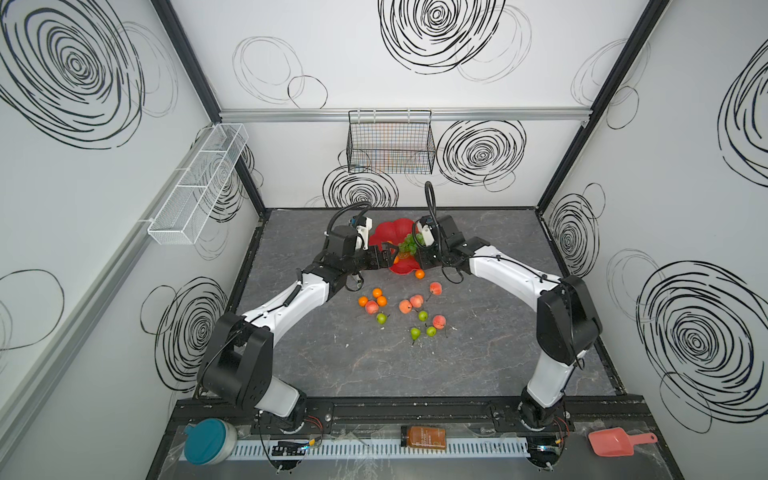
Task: Place and organize the fake fruits in the fruit bowl
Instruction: 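Lift and carry the tomato over the red bowl with the right gripper, then lower the tomato into the bowl and open the right gripper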
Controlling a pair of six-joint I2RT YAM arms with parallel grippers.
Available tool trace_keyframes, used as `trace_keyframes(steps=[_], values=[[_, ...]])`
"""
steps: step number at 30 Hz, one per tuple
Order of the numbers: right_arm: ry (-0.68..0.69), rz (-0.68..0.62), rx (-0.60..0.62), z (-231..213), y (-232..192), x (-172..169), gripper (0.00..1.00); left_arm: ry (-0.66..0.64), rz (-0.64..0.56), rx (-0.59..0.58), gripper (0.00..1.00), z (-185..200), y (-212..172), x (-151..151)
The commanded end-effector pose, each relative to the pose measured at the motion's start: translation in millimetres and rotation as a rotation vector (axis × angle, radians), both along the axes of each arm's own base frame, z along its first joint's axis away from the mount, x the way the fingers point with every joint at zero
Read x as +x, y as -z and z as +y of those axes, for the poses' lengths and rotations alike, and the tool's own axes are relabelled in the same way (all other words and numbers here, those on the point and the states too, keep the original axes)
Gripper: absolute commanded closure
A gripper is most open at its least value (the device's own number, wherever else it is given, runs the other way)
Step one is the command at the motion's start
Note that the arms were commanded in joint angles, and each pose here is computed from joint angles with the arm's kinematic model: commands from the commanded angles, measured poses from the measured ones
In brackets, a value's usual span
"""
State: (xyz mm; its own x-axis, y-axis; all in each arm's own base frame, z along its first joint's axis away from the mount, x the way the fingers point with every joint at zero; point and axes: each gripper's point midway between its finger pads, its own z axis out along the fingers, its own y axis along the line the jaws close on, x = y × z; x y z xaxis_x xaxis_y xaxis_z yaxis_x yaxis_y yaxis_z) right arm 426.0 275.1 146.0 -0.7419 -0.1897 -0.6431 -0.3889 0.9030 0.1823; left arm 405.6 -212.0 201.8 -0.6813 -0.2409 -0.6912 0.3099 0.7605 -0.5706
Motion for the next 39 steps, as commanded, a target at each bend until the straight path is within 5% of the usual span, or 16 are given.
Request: trace_keyframes(steps=[1,18,39], values=[[-0.001,0.049,-0.043,13.1,19.8,6.2,0.62,-0.034,-0.038,-0.052,0.04,12.2,-11.8,10.3],[0.007,0.148,-0.143,38.5,86.3,38.2,0.61,-0.104,0.028,-0.117,0.04,48.1,1.9,29.1],[-0.012,0.171,-0.135,42.9,89.3,46.7,0.51,-0.105,0.06,-0.109,0.04,47.0,7.8,27.9]])
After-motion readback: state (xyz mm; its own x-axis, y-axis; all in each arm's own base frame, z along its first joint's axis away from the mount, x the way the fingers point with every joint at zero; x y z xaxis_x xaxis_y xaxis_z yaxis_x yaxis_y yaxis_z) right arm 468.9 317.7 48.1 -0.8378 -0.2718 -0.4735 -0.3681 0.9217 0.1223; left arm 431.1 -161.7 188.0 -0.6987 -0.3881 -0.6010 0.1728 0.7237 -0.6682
